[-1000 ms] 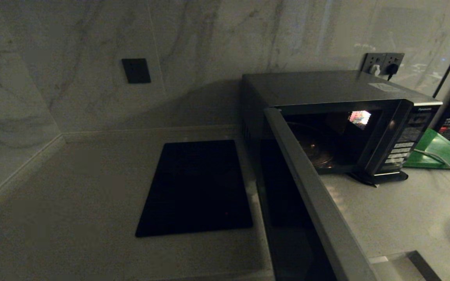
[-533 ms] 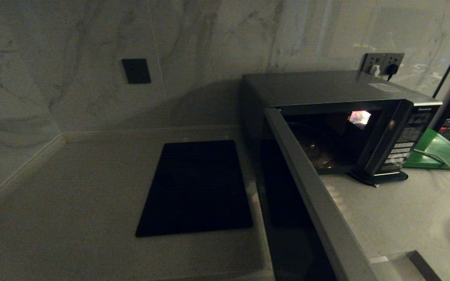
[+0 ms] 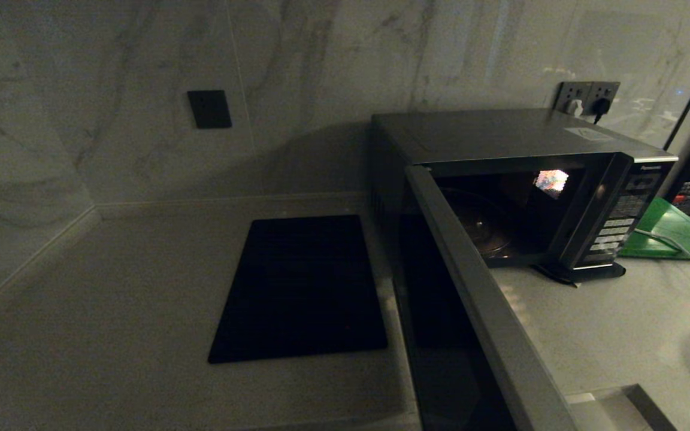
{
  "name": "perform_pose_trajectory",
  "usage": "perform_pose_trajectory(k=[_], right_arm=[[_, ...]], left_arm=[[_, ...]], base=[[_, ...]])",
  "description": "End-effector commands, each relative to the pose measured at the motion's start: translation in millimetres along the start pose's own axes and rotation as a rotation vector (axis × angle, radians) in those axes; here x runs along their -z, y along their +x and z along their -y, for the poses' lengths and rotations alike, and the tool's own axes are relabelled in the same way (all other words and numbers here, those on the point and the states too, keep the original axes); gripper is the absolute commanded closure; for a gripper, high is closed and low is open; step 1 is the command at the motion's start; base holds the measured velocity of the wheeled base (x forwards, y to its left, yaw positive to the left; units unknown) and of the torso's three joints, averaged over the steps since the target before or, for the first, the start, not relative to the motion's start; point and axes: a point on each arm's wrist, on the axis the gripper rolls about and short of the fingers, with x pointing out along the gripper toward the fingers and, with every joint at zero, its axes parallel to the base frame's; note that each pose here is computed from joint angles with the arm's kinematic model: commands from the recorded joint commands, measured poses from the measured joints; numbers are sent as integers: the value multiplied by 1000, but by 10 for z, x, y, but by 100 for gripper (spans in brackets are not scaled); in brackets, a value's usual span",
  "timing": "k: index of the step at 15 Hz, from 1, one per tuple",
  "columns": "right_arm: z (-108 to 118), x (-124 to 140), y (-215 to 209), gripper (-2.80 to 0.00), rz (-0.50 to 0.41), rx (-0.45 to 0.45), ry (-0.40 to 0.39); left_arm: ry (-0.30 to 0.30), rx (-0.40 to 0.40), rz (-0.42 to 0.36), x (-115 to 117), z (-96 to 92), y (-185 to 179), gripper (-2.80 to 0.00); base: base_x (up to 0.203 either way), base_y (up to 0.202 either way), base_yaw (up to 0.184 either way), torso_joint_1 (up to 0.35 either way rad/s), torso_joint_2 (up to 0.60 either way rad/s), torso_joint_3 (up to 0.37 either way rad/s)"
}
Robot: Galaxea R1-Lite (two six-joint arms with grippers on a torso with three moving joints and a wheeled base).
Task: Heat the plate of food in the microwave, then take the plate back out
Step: Close the microwave oven
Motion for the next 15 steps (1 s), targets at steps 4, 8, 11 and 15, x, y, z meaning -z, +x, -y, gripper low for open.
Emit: perform_pose_trajectory(k=[4,8,11,15], right_arm=[[-493,-196,219,0,-139,-108,-73],[-856,-175,129,0,-292,-296,-28],[-1087,-126,-82,0,-446,-584,41],[-1341,-372,-235,0,-497,-808,83]], left_arm=[[-1,-1,-1,-1,0,1,0],[-1,-1,-1,-1,0,1,0],[-1,-1,-1,-1,0,1,0],[-1,-1,-1,-1,0,1,0]], base=[[0,0,0,0,0,0],[0,0,0,0,0,0],[0,0,0,0,0,0],[0,0,0,0,0,0]])
